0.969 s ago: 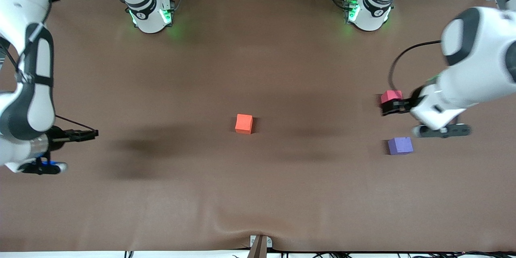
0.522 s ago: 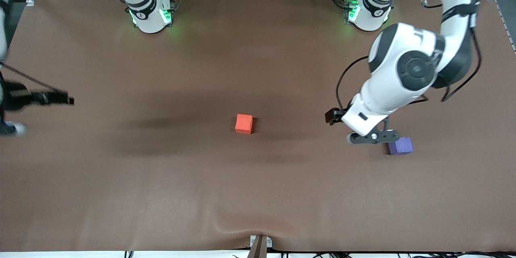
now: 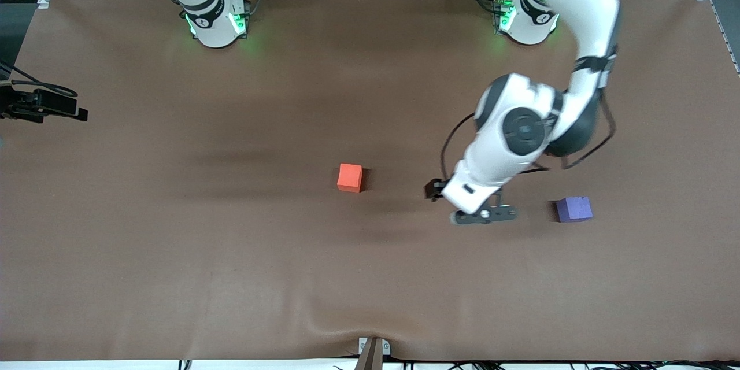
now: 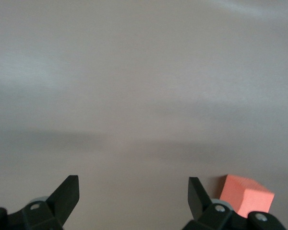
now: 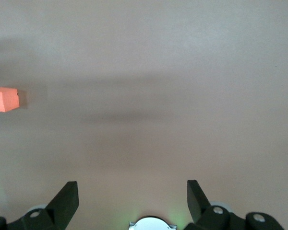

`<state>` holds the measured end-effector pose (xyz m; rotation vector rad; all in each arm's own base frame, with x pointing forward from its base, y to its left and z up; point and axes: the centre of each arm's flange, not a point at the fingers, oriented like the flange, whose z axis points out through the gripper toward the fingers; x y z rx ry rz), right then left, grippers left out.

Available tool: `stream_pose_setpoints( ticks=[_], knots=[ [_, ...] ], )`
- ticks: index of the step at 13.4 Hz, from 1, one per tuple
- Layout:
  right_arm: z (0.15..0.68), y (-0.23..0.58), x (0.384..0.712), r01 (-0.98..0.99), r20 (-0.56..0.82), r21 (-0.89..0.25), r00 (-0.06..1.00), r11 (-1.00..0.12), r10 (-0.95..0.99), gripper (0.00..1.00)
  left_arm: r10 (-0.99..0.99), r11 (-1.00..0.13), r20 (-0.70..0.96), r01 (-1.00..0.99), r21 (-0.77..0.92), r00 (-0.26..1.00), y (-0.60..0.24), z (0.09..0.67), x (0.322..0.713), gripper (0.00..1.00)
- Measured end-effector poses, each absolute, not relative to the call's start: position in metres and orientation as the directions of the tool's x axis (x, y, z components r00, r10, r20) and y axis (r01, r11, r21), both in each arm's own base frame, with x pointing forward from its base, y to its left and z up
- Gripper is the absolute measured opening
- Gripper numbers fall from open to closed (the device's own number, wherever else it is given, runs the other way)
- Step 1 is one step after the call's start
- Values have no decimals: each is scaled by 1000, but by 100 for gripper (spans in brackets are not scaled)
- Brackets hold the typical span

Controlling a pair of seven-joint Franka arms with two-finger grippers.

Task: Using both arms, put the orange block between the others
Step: 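Move the left gripper over the orange cube at the table middle, then lower the left gripper and grasp the orange cube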

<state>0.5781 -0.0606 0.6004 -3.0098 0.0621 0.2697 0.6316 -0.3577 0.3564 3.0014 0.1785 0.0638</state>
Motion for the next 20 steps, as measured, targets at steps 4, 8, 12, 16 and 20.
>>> stream_pose_setpoints(
  ticks=[4,8,12,16,20],
  knots=[
    [633,-68,560,-75,-148,-105,987,-992,-59,100,186,-971,49,176,159,981,-413,323,613,100],
    [658,-72,543,-78,-114,-98,991,-992,-67,100,139,-977,61,126,173,988,-465,324,581,100],
    [660,-70,544,-76,-104,-90,992,-993,-66,100,67,-985,57,57,165,996,-508,310,550,100],
    [661,-58,545,-104,-105,-51,990,-993,-98,100,1,-990,48,-6,142,999,-537,280,529,100],
    [661,-29,548,-47,-100,53,994,-997,-52,100,-28,-986,82,-41,162,996,-551,263,522,100]
  ],
)
